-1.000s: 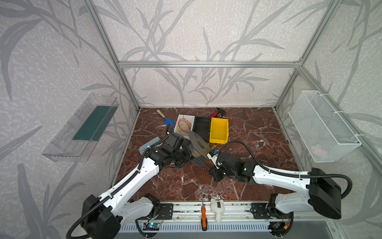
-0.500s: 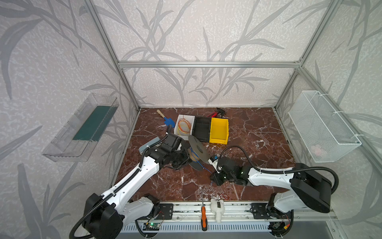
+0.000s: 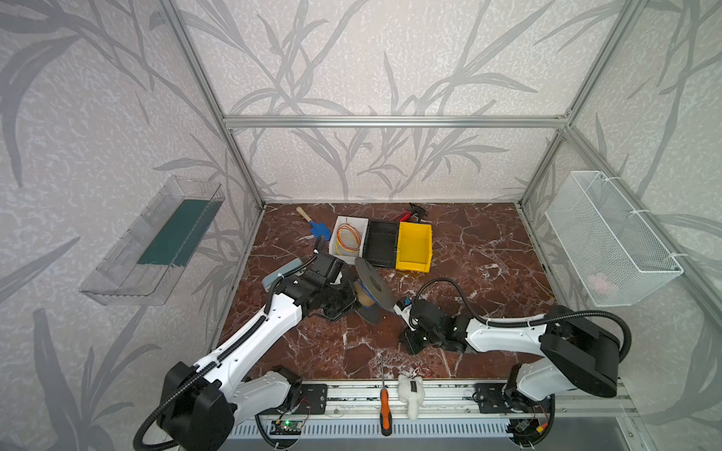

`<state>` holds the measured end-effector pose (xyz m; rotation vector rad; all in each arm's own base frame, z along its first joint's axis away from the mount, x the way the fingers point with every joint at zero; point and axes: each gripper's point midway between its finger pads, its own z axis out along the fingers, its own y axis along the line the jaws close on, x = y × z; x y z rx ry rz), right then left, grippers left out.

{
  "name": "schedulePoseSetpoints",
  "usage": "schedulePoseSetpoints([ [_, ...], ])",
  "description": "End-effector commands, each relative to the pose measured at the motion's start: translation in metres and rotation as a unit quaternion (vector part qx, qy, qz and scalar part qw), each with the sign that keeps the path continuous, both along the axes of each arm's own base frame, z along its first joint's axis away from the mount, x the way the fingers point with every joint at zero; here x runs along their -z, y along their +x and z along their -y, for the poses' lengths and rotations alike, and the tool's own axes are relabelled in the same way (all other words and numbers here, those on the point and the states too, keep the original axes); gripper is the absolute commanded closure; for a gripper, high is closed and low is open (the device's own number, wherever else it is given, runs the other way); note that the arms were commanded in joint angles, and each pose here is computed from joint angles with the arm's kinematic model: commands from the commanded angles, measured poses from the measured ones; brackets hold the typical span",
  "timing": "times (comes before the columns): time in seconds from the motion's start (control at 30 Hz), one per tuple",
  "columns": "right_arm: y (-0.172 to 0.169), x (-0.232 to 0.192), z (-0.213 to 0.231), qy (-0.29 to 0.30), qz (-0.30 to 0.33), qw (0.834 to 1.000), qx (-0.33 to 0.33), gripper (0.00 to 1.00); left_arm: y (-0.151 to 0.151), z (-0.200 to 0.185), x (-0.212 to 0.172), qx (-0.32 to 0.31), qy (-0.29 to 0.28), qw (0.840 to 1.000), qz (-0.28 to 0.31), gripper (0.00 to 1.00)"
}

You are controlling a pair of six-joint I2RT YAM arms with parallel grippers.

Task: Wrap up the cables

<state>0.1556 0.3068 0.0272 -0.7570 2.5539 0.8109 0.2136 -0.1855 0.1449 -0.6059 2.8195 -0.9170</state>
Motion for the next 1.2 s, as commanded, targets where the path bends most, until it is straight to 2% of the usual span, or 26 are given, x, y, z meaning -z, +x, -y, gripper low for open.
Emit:
schedulePoseSetpoints([
  [0.0,0.002,-0.022,0.002,0.012,0.027,1.0,0.001,1.0,0.015,0.013,-0.028,0.015,-0.038,0.998,0.054,1.0],
  [0.2,-0.005,-0.044,0.01,0.015,0.035,0.999,-0.011,1.0,0.018,0.014,-0.029,0.009,-0.042,0.997,0.06,1.0],
  [0.47,0.001,-0.044,0.053,0.021,0.001,0.999,0.045,1.0,0.021,0.014,-0.041,0.008,-0.062,0.995,0.074,1.0],
  [0.53,0.003,-0.048,0.061,0.038,-0.004,0.998,0.052,1.0,0.021,0.014,-0.044,0.012,-0.069,0.995,0.076,1.0],
  [0.67,0.005,-0.059,0.068,0.048,0.017,0.997,0.054,1.0,0.021,0.015,-0.046,0.021,-0.073,0.994,0.076,1.0],
  [0.83,0.012,-0.036,0.094,0.015,-0.014,0.995,0.098,1.0,0.025,0.02,-0.055,0.025,-0.112,0.99,0.082,1.0],
  [0.97,0.018,-0.02,0.103,0.014,-0.054,0.992,0.117,1.0,0.034,0.032,-0.08,0.035,-0.208,0.972,0.106,1.0],
  [1.03,0.021,-0.018,0.099,0.011,-0.062,0.992,0.111,1.0,0.035,0.038,-0.092,0.054,-0.233,0.963,0.122,1.0],
  [1.17,0.032,-0.007,0.097,0.001,-0.09,0.99,0.11,1.0,0.029,0.052,-0.124,0.104,-0.303,0.934,0.155,1.0],
])
